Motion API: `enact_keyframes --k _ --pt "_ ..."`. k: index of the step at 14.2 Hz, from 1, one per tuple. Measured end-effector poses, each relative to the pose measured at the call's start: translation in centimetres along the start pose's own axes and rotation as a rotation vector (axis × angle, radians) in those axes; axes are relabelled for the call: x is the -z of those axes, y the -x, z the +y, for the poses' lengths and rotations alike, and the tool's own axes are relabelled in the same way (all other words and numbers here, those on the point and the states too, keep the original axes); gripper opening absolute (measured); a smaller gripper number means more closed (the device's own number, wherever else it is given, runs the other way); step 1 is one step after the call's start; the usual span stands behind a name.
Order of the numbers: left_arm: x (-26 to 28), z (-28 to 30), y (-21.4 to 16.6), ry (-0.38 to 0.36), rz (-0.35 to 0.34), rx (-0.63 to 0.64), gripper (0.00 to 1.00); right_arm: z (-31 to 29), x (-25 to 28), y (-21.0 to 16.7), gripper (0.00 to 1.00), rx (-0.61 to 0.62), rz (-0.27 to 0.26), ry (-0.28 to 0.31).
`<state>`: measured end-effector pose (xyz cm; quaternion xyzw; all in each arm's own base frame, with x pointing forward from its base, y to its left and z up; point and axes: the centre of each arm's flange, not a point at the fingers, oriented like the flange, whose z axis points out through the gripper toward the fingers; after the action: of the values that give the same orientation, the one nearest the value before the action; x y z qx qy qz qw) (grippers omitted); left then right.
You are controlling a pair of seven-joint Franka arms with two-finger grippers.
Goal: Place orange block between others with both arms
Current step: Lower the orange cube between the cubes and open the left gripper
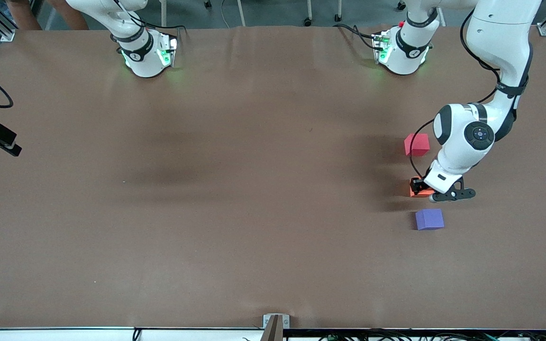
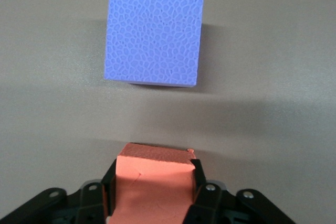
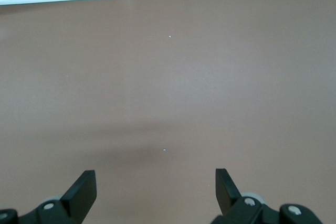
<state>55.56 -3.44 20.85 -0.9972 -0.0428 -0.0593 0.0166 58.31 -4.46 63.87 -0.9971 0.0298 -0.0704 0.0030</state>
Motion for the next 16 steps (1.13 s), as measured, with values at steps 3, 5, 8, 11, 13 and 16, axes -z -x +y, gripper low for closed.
enact_keyframes --k 3,5,8,11,13,16 --pt "-0.3 -0.1 0.4 -0.002 -0.01 0.0 0.88 0.0 -0.1 0.0 1.0 0.0 -0.002 0.0" --pt "0.0 -0.1 0.3 0.0 -0.007 0.0 1.0 0.0 -0.1 0.0 1.0 0.0 -0.003 0.0" --pt "3.5 0.1 -0.9 0.004 -0.03 0.004 1.0 0.0 -0.1 0.0 1.0 0.0 -0.003 0.0" --pt "10.8 0.3 -3.4 0.013 -0.058 0.007 1.0 0.0 -0.1 0.0 1.0 0.0 -0.004 0.0" --pt "16.1 0.5 -5.1 0.017 -0.078 0.005 1.0 0.0 -0.1 0.0 1.0 0.002 -0.004 0.0" --pt "24.0 0.9 -7.4 0.014 -0.121 -0.002 1.0 -0.1 -0.2 0.0 1.0 0.005 -0.005 0.0"
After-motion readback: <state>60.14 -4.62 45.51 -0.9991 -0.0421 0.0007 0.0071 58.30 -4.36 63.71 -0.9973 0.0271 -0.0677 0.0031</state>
